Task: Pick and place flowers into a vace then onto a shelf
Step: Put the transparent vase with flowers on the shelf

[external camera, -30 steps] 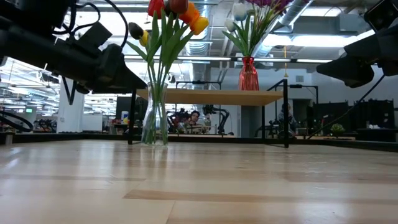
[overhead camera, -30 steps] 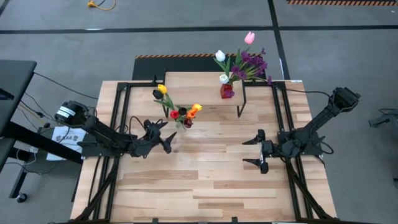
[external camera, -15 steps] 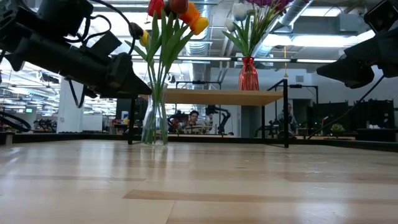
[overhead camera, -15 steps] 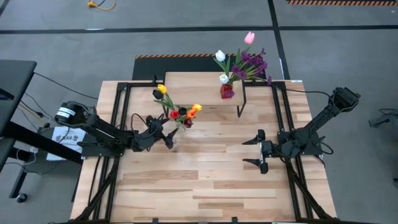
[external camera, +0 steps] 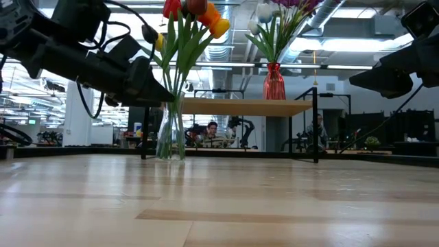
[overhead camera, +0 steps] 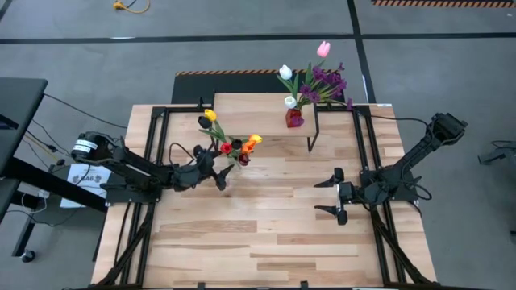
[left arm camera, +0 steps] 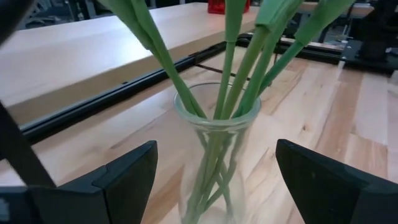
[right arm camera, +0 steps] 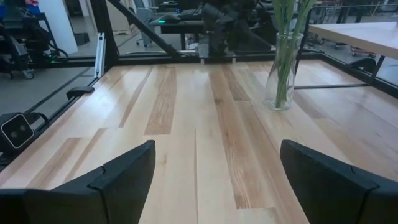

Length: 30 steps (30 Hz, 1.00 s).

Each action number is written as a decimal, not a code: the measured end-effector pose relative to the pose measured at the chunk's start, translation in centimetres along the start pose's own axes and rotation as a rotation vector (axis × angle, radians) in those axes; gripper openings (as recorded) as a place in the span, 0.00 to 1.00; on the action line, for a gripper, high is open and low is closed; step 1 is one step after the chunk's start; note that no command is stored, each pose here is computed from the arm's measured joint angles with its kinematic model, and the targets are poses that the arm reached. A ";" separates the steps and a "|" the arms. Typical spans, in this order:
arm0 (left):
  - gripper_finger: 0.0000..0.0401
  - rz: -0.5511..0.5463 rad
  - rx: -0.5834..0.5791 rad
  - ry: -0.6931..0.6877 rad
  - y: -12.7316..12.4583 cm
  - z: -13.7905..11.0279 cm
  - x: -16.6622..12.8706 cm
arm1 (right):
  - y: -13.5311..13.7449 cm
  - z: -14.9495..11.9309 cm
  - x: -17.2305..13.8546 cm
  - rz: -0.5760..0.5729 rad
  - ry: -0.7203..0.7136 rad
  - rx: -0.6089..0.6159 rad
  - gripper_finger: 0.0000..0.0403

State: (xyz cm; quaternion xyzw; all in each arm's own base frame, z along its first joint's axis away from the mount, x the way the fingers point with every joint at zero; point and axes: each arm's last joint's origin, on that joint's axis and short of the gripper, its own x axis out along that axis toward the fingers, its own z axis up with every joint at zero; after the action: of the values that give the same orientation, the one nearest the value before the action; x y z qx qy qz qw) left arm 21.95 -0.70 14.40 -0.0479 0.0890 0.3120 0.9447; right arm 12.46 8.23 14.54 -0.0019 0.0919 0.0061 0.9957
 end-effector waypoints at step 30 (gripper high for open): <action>0.79 -0.086 0.078 0.009 1.3 0.5 1.3 | 0.0 0.0 0.0 0.000 0.003 -0.002 0.83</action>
State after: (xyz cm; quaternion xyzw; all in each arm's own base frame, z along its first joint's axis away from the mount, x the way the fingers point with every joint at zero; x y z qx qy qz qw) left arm 22.27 1.22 14.55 -0.0160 0.1032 0.2674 0.9579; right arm 12.45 8.23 14.51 -0.0030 0.0933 0.0060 0.9956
